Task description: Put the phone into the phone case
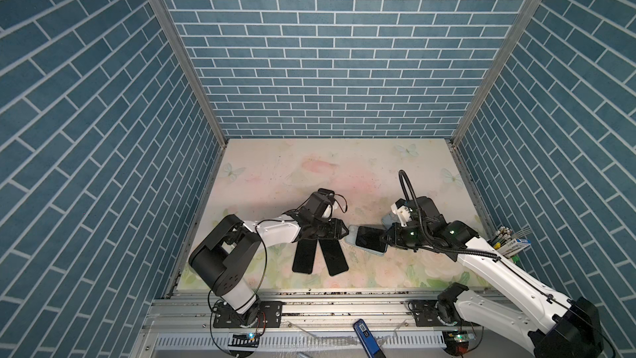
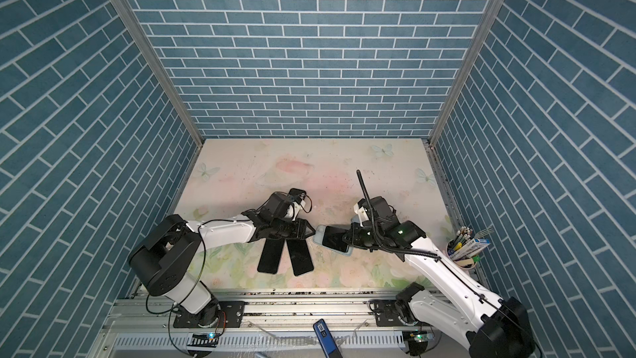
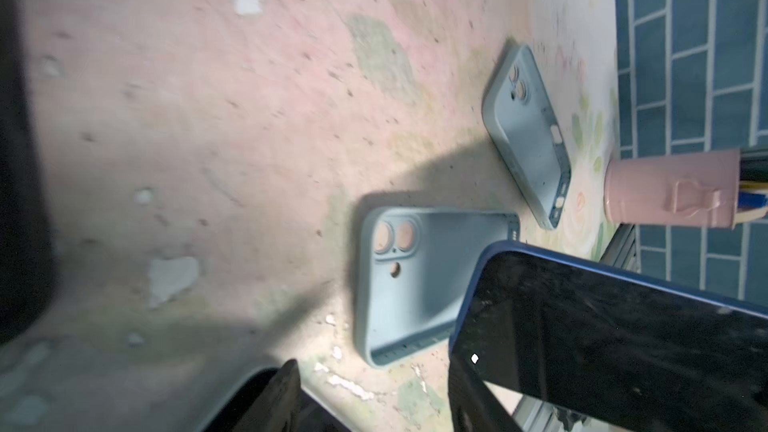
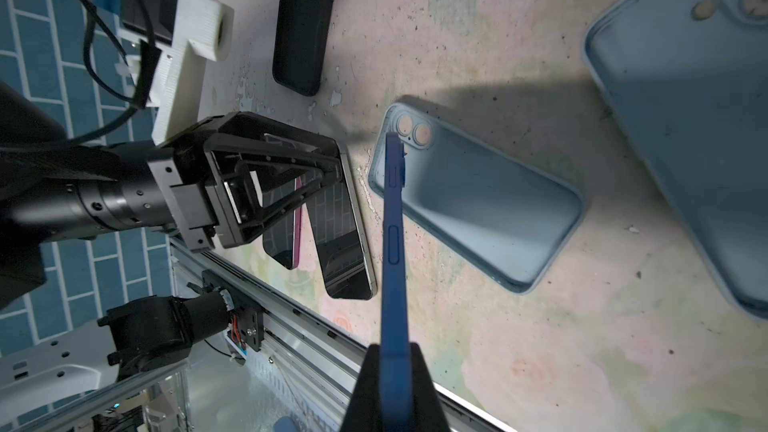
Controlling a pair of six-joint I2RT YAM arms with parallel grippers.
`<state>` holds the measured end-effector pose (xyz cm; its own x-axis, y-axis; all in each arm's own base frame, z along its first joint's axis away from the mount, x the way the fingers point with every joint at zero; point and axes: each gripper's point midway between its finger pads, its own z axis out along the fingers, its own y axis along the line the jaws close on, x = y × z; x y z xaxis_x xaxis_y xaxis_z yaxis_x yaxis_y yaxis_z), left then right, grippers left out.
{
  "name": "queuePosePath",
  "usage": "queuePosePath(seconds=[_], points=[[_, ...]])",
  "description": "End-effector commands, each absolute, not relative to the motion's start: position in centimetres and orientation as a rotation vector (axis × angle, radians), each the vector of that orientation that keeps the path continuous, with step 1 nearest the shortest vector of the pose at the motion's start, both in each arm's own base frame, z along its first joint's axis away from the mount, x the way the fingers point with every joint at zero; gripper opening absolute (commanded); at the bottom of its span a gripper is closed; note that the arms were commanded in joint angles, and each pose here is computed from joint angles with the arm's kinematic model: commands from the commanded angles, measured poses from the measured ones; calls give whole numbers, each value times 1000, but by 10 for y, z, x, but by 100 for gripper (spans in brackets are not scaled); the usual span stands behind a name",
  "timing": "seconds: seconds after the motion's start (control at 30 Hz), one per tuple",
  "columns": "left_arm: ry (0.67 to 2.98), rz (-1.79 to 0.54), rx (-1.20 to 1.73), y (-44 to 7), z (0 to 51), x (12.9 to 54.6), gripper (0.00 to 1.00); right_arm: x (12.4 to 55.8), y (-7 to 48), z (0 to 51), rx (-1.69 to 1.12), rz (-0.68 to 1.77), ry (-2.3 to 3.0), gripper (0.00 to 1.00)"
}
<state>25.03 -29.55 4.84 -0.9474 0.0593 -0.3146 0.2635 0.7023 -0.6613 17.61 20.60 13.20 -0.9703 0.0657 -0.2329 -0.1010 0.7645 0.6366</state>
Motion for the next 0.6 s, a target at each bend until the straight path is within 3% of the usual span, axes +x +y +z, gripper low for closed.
queuePosePath(seconds=[0.0,0.2,0.57], points=[[2469,-1277,264,-313,78,259,57,186,221,146,56,1203,2622,0],[2466,-1300,275,-318,77,260,57,197,222,136,208,1379,2574,0],[2583,-1237,225,-320,53,267,57,196,213,120,292,1423,2601,0]])
